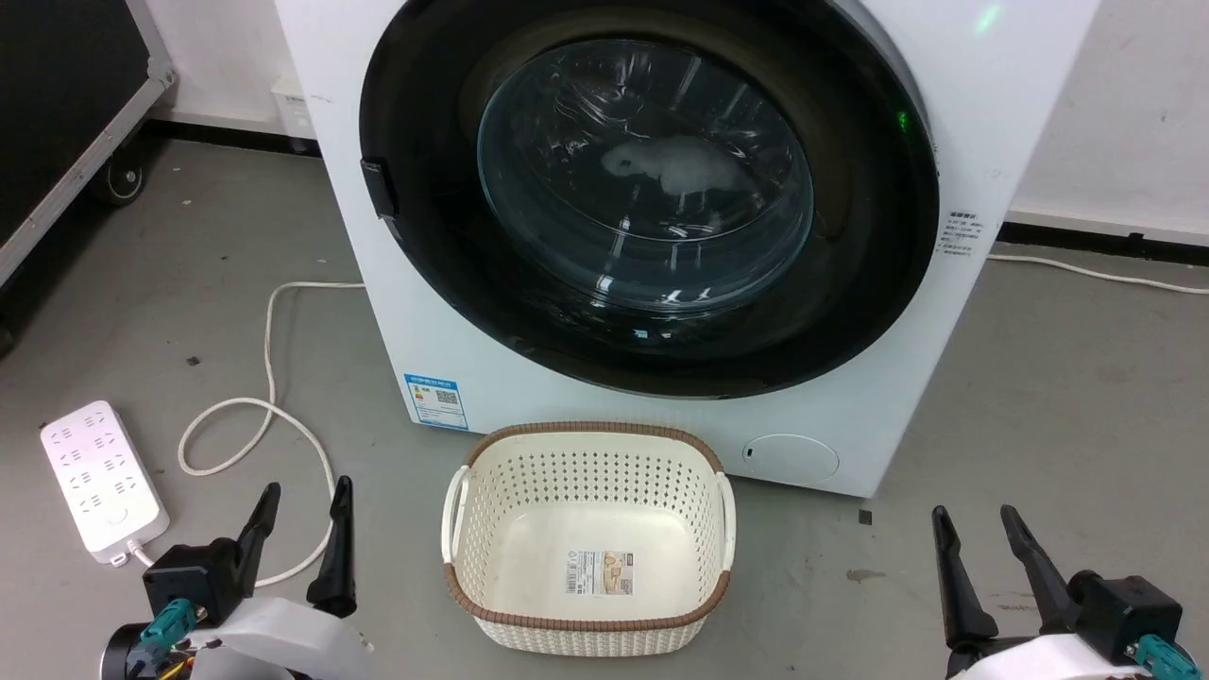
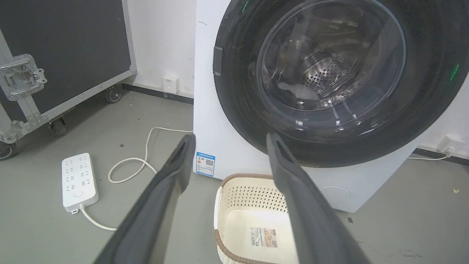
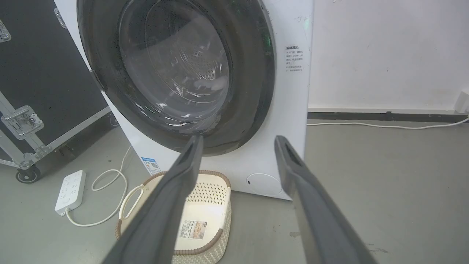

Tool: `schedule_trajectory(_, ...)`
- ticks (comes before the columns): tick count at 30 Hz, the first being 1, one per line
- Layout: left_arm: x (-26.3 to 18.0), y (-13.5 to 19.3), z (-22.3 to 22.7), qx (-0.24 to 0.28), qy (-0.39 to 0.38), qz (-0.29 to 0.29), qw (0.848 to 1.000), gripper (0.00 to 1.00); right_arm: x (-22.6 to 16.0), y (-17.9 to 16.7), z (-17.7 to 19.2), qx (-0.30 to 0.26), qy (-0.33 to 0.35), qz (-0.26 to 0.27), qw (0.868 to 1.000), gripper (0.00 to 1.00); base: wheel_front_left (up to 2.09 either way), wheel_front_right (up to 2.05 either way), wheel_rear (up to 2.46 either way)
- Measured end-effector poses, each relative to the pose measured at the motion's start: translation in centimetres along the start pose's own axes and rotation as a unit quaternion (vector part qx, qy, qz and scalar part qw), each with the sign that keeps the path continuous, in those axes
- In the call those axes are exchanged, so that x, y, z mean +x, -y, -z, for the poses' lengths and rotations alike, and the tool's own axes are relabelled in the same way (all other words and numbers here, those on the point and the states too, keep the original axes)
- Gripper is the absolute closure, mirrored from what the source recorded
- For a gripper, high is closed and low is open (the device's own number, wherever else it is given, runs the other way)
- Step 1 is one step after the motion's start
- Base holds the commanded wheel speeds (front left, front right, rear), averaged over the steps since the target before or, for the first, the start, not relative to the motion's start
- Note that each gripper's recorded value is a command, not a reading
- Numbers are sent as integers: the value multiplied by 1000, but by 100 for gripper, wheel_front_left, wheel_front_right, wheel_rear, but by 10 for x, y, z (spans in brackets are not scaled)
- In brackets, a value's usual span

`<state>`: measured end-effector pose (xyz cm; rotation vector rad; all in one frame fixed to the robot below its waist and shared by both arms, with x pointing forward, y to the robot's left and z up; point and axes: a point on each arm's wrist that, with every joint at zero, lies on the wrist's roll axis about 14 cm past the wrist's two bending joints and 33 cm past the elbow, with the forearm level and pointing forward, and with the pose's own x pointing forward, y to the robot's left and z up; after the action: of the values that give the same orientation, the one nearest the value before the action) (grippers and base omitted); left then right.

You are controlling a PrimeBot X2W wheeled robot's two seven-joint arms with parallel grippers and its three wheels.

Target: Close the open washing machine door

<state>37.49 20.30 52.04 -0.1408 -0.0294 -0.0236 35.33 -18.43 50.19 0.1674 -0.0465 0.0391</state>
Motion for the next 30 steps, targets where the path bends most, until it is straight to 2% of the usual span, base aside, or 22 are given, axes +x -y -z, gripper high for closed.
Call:
schedule_trajectory(5,1,-1,0,5,0,-2,1000,0,0,0,2,0,-2,0,1000,0,0,0,0)
schedule_trajectory(6,1,-1,0,6,0,-1,1000,100,0,0,2,0,-2,1,1000,100,0,0,0)
schedule_trajectory(30,2,4,-1,18,-1,-1,1000,100,2,-4,1,-13,-12,-8,1000,100,0,0,0)
